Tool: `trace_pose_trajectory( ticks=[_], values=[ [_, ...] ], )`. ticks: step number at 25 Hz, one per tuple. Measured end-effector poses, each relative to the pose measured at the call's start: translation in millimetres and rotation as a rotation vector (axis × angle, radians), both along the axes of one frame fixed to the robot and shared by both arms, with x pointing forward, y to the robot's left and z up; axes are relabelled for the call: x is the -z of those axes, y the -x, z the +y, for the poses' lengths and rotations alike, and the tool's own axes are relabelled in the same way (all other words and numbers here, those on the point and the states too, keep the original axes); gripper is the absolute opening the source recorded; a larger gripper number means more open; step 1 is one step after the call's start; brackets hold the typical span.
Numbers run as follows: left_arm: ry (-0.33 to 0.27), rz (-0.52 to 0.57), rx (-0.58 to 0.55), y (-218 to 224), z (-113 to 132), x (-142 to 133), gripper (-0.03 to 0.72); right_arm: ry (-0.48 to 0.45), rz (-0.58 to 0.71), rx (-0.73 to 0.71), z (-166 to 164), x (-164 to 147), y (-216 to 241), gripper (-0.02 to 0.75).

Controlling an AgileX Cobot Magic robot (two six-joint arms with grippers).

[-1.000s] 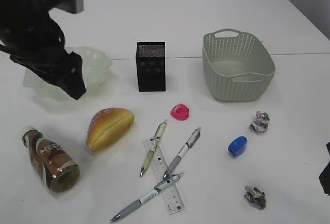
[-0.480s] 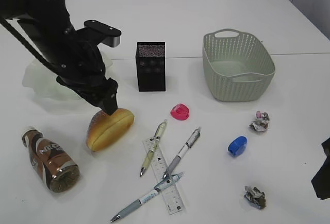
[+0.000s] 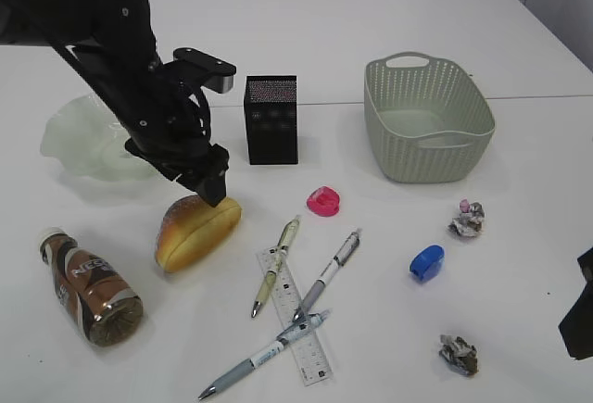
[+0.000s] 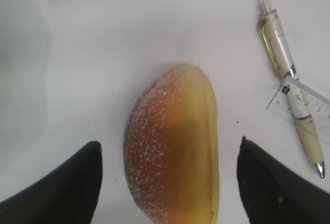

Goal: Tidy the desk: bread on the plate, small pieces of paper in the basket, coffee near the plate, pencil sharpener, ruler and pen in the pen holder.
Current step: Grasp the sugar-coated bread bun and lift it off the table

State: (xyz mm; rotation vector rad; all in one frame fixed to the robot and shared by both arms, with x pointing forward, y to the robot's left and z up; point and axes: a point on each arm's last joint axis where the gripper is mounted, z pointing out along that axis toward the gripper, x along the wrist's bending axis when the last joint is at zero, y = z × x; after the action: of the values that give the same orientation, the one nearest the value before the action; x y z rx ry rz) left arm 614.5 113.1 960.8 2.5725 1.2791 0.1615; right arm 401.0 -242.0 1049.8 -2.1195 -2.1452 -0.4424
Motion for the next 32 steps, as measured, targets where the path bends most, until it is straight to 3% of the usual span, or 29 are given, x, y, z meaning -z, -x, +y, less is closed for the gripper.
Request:
trace_pose_trajectory(
  ticks=[7,21,24,29,32],
  values=[
    [-0.044,0.093,0.006,-3,-1,24,0.599,-0.002,0.000,0.000,0,0,0,0.398],
    [-0.083,0.146,0.011,-6,-2,55,0.583,-0.002,0.004,0.000,0,0,0,0.398],
    [-0.083,0.146,0.011,-6,-2,55,0.516,-0.001,0.006,-0.001,0,0,1,0.398],
    [-0.085,0.151,0.012,-6,-2,55,0.281,-0.001,0.009,-0.002,0,0,1,0.398],
    [-0.091,0.165,0.014,-6,-2,53,0.234,-0.001,0.009,-0.002,0,0,1,0.398]
  ],
)
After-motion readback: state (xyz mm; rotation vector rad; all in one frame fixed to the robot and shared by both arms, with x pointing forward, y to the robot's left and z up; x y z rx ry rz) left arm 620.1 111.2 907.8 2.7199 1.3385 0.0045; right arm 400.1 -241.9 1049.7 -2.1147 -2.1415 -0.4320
